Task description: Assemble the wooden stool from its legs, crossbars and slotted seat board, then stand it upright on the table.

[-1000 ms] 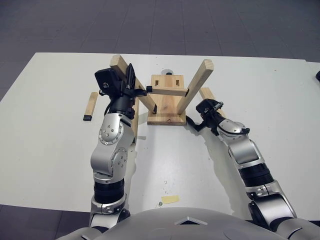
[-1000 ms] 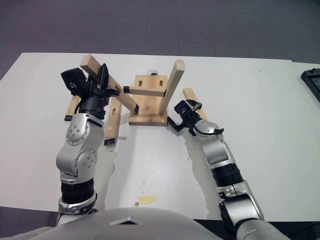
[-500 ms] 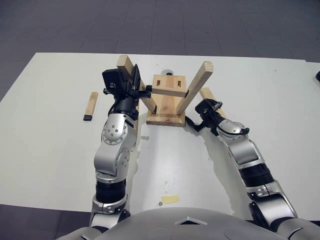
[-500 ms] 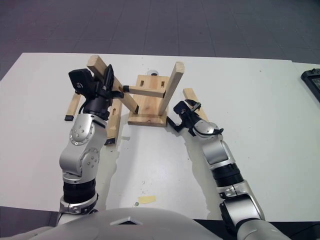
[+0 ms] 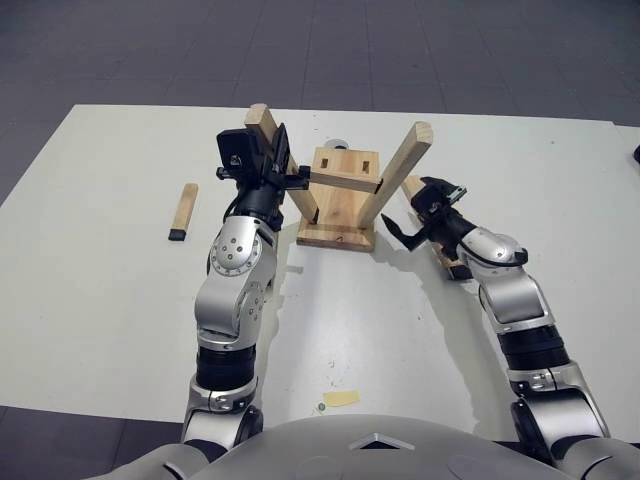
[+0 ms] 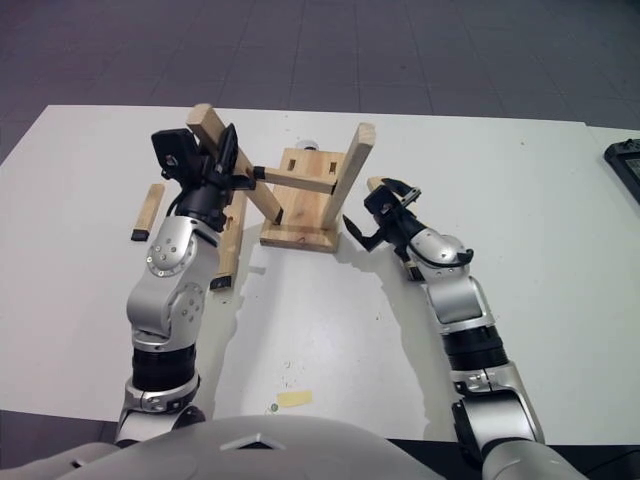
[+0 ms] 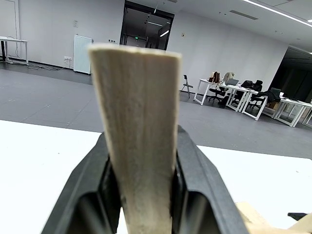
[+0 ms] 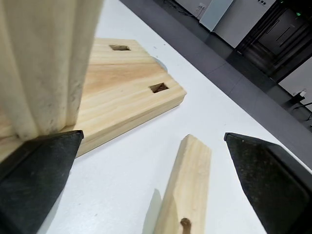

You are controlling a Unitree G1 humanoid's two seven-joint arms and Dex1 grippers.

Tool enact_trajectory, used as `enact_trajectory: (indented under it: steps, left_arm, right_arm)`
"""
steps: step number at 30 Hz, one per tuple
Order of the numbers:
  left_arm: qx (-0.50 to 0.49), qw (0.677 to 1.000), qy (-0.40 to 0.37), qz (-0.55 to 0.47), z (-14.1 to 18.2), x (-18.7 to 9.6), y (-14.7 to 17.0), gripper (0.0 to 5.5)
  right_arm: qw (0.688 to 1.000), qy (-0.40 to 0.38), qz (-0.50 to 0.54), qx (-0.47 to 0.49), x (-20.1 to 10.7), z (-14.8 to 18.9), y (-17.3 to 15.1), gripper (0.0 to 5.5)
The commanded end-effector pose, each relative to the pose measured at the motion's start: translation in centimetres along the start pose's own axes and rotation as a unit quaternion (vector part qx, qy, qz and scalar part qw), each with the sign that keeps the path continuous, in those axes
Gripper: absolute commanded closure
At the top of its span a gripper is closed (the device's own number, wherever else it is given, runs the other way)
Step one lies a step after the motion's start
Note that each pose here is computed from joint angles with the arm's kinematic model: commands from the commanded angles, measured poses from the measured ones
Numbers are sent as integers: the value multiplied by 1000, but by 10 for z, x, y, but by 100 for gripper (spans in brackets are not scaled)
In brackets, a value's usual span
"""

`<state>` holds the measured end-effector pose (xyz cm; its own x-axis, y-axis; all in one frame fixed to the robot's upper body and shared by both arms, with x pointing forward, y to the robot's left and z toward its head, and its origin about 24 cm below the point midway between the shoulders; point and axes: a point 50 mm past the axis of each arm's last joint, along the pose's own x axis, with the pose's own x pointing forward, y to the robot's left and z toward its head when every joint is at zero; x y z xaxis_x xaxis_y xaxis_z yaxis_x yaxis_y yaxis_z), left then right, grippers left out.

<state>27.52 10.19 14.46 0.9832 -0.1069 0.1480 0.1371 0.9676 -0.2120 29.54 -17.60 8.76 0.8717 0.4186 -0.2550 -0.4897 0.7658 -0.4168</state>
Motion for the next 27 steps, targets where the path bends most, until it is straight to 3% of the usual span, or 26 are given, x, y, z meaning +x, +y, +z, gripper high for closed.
enact_trajectory:
  steps: [1, 6, 10, 17, 21, 27]
  left_arm:
    - [10, 993, 116, 27, -42, -7, 9, 447]
    - [14, 992, 120, 27, -43, -6, 7, 447]
    - [25, 991, 129, 16, -47, -7, 5, 447]
    - [35, 990, 133, 3, -51, -8, 0, 447]
    - [39, 990, 134, 4, -52, -9, 0, 447]
    - [40, 990, 132, 15, -53, -10, 4, 447]
  right_arm:
    - [994, -88, -64, -5, -10, 41, -42, 10]
    - [963, -246, -101, 45, -25, 114, -69, 10]
    - [942, -320, -62, 81, -28, 158, -57, 10]
    - [953, -294, 11, 66, -10, 172, -7, 10]
    - [970, -242, 20, -29, -2, 165, 18, 10]
    - [970, -230, 2, -73, 7, 165, 33, 10]
